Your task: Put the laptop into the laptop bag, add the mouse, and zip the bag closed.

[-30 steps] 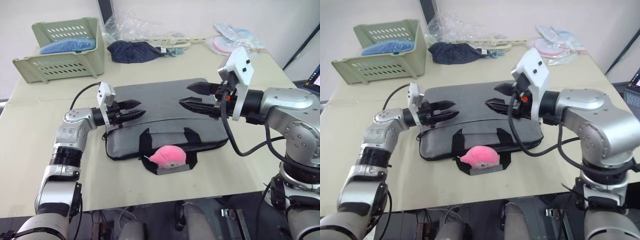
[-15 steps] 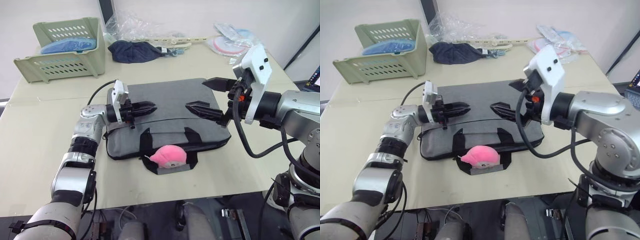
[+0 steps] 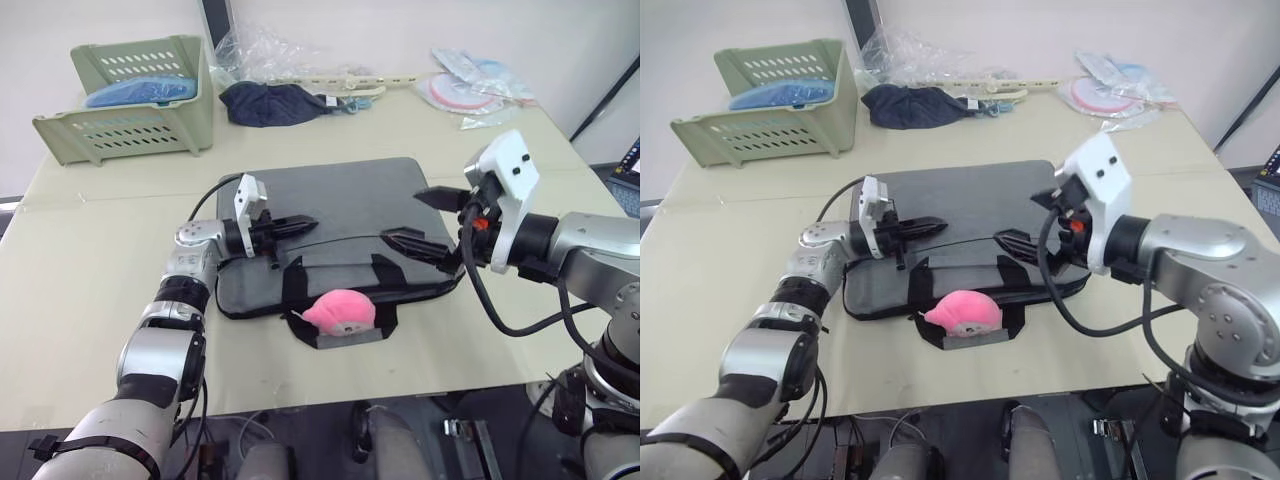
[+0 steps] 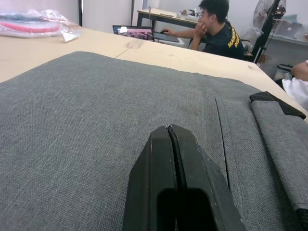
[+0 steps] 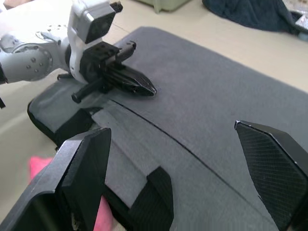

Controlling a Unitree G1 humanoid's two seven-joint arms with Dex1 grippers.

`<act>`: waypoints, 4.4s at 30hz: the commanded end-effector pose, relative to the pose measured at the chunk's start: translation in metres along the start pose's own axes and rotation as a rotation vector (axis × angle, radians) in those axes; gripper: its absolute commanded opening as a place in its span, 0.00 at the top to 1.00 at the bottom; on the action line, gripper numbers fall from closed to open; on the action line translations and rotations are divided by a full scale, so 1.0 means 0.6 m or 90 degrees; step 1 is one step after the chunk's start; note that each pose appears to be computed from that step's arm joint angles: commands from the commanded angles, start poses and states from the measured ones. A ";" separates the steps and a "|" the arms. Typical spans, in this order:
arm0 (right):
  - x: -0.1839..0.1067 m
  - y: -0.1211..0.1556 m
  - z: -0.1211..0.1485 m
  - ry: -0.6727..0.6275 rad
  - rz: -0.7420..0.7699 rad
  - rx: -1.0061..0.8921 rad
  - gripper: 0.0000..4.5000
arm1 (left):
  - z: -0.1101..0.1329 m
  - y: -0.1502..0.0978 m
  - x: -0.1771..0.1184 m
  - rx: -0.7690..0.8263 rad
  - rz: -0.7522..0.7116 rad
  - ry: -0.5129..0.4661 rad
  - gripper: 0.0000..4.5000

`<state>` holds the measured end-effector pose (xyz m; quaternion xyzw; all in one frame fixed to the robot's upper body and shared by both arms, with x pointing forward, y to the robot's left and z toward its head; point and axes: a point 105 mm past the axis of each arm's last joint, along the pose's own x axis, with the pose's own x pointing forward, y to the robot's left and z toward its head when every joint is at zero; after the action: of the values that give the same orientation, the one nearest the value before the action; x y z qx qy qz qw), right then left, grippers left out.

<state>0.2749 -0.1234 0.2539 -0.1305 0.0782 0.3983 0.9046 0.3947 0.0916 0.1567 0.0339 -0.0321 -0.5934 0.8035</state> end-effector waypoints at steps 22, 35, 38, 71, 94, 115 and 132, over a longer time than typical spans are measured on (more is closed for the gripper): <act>-0.013 0.085 -0.090 0.108 0.206 -0.101 0.00 | -0.102 -0.036 -0.001 -0.095 -0.020 0.088 0.99; 0.039 0.087 -0.103 0.077 0.263 -0.120 0.00 | -0.102 -0.034 -0.003 -0.101 -0.012 0.085 0.99; 0.052 0.087 -0.104 0.070 0.274 -0.123 0.00 | -0.100 -0.033 -0.002 -0.099 -0.010 0.084 0.99; 0.048 0.089 -0.125 0.090 0.297 -0.109 1.00 | -0.103 -0.036 0.004 -0.102 -0.012 0.088 1.00; -0.051 0.040 -0.140 0.181 0.173 -0.078 1.00 | -0.116 -0.044 0.008 -0.105 -0.024 0.107 1.00; -0.140 -0.048 -0.198 0.269 0.021 -0.027 1.00 | -0.128 -0.053 0.011 -0.111 -0.040 0.129 1.00; -0.202 -0.098 -0.261 0.327 -0.050 0.013 1.00 | -0.137 -0.057 0.007 -0.110 -0.043 0.146 1.00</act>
<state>0.2310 -0.2767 0.1427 -0.2078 0.2928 0.3440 0.8676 0.3887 0.0676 0.1294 0.0506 0.0079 -0.6140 0.7877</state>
